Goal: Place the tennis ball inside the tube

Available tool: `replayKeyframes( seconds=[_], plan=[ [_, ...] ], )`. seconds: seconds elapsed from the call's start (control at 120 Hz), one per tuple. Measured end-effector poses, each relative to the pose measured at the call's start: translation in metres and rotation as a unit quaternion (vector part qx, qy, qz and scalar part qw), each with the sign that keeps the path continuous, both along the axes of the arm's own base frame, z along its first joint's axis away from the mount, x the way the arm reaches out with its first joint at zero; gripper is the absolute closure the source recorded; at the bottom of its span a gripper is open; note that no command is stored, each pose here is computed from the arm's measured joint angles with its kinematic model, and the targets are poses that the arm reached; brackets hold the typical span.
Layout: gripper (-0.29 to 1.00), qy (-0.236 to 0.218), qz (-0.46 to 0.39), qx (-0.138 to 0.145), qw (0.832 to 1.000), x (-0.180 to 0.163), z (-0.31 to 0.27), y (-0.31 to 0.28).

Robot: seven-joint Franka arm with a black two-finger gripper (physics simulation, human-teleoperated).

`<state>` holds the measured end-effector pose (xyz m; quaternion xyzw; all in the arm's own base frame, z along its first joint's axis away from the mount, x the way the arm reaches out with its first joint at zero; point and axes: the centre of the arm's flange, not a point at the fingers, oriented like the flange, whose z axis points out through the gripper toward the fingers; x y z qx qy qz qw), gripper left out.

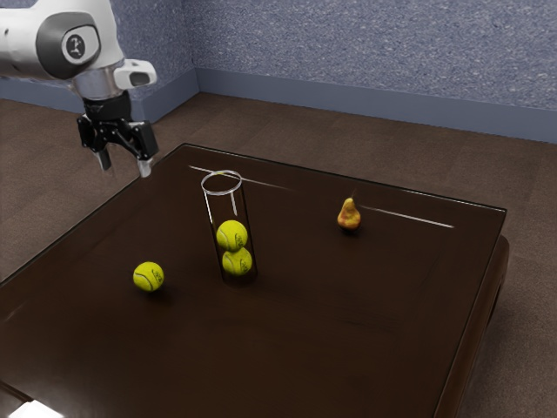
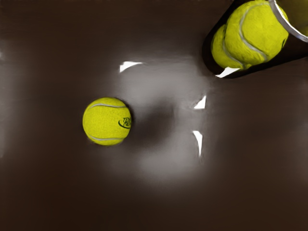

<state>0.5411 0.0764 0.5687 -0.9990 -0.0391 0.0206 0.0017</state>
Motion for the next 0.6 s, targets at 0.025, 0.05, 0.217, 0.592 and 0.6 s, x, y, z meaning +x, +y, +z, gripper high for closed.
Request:
replayKeyframes(
  seconds=[0.025, 0.05, 0.217, 0.592, 0.6],
  plan=[
    [0.0, -0.005, 0.0, 0.001, 1.0, -0.001, 0.003, 0.0],
    [0.0, -0.008, -0.001, 0.001, 1.0, -0.001, 0.004, 0.001],
    [0.0, 0.02, -0.009, -0.002, 1.0, -0.017, -0.051, -0.005],
    [0.0, -0.016, -0.013, 0.018, 1.0, -0.002, -0.211, 0.037],
    [0.0, -0.018, -0.014, 0.019, 1.0, -0.002, -0.213, 0.037]
  ],
)
